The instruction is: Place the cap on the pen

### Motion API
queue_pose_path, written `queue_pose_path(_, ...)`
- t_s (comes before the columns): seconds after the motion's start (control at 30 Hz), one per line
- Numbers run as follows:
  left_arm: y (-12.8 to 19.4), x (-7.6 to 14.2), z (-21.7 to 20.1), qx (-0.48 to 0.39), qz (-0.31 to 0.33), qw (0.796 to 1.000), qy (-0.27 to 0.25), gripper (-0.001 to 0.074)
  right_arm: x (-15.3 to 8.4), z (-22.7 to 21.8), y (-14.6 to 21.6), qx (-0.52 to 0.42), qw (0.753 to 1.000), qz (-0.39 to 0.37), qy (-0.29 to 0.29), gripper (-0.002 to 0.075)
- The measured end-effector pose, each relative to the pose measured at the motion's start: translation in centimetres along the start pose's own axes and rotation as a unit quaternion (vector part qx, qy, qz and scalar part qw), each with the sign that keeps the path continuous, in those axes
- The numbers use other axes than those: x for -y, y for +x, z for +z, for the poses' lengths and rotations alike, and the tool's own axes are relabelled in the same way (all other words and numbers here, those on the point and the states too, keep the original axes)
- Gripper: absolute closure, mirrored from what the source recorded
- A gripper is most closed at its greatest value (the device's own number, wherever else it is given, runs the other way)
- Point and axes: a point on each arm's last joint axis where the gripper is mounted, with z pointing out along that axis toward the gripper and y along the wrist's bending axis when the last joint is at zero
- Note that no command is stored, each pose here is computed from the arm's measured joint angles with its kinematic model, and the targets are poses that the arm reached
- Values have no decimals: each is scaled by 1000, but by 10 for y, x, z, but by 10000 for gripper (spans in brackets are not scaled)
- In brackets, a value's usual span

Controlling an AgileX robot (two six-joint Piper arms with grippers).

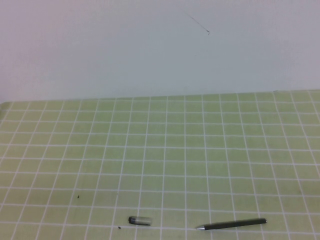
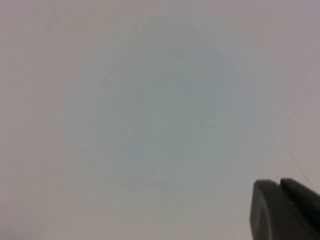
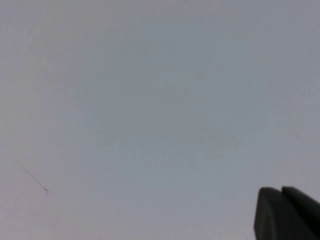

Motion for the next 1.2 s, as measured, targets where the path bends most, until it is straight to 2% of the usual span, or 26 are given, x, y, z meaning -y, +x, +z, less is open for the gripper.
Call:
queue_pose_path(0.17,-24,6,0,-43,7,999,-5,735,3,4,-21,-97,995,35,3,729)
queue_pose_path(0.3,-31,7,0,-17,40,999,0,735,6,1,-39,-180,983,30,3,729)
queue_pose_path(0.4,-35,8,0,8,47,999,5,735,5,0,-47,-268,962,50,-7,729)
queue_pose_path(0.5,-28,7,3,-25,48,999,-1,735,-1,8,-56,-319,946,19,-58,729)
queue_pose_path(0.63,-22,6,10,-69,14,997,-10,735,-13,28,-60,-366,918,-8,-151,729)
queue_pose_path(0.73,-21,6,18,-132,10,991,-21,735,-21,46,-52,-414,886,-12,-208,729)
queue_pose_path(0.83,-16,6,28,-218,18,975,-30,735,-26,64,-42,-467,844,-35,-262,729)
queue_pose_path(1.0,-12,15,40,-316,29,948,8,735,-30,87,-31,-514,762,-113,-378,729)
queue_pose_path(1.03,-8,13,43,-330,31,943,1,736,-29,87,-29,-520,760,-114,-373,727)
queue_pose_path(1.07,-7,20,45,-355,29,933,40,735,-32,99,-26,-517,730,-137,-425,729)
queue_pose_path(1.2,4,31,51,-411,21,905,109,735,-39,126,-16,-518,702,-148,-466,729)
